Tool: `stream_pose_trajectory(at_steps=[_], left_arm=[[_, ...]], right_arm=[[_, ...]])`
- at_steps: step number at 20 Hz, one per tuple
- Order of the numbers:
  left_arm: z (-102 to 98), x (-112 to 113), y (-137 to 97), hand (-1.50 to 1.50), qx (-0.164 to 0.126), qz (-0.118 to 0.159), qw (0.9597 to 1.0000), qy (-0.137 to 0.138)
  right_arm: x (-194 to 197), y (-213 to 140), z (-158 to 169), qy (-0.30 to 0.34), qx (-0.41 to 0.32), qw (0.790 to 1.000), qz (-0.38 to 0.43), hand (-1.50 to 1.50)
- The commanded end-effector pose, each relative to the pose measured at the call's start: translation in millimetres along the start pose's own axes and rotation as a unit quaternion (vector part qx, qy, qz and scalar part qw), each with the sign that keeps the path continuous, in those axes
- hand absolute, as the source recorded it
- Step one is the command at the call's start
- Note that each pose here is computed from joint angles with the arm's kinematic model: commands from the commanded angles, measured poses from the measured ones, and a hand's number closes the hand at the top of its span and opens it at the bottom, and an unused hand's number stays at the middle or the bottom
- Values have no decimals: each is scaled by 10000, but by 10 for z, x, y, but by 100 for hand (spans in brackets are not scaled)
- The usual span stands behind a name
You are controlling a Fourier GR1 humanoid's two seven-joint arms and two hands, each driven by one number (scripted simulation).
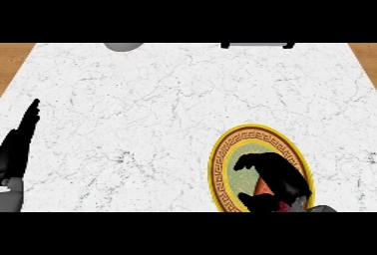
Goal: Pick the sweet potato from the plate and place it in the cardboard box
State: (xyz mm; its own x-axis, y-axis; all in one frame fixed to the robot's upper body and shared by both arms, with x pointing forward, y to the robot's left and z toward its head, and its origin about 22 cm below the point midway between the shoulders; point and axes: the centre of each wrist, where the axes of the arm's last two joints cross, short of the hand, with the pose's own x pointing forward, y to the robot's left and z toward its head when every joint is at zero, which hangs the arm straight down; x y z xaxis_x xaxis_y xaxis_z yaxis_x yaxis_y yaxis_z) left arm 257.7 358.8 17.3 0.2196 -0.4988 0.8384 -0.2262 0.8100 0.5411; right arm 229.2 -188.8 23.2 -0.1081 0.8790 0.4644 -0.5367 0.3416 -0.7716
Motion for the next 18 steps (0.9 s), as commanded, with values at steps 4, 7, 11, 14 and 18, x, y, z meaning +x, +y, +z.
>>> stream_pose_trajectory(at_steps=[4, 7, 11, 14, 18], left_arm=[[127, -174, -89, 0, -23, 45, 10000, -51], [-4, -28, -147, 0, -4, 68, 10000, 9], [47, -152, 96, 0, 393, 28, 9988, 287], [62, -189, 132, 0, 480, 22, 9981, 382], [96, -257, 250, 0, 730, 15, 9960, 515]], right_arm=[[-247, 3, -116, 99, -819, 9952, 533, 150], [-33, -32, -78, 36, -1253, 9899, 659, 150], [-921, 693, 243, 3336, -1503, 9290, -558, 150], [-1133, 758, 422, 4253, -1762, 8794, -1213, 150], [-1341, 949, 673, 5338, -2326, 7937, -1759, 150]])
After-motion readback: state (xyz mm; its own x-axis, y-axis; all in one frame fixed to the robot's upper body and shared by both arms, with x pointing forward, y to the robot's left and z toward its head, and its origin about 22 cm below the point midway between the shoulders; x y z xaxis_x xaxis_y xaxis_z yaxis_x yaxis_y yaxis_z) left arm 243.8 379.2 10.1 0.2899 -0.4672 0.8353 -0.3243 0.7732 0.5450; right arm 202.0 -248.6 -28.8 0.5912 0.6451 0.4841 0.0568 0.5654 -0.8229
